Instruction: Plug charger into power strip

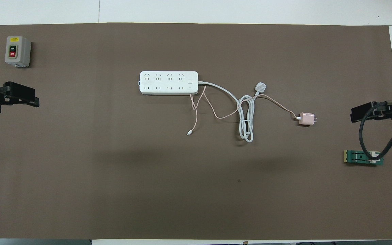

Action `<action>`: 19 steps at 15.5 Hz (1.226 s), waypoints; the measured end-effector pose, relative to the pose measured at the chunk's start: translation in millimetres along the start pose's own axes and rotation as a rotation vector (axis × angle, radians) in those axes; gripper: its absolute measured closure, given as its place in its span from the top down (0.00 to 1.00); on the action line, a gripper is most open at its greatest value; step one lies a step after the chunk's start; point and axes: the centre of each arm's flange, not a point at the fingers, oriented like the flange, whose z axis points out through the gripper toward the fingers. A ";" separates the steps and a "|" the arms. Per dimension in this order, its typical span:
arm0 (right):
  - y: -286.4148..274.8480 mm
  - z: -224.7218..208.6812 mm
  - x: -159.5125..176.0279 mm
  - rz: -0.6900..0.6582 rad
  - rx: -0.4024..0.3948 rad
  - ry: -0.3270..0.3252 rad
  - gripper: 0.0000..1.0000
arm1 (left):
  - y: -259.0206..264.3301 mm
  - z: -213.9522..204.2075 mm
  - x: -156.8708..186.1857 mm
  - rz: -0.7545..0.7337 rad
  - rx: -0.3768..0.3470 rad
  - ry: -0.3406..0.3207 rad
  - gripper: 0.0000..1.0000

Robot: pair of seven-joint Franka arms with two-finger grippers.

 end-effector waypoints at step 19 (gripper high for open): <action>0.0 0.0 0.0 0.000 0.000 0.000 1.00 | 4.9 0.3 -0.8 0.009 -0.001 -0.001 1.00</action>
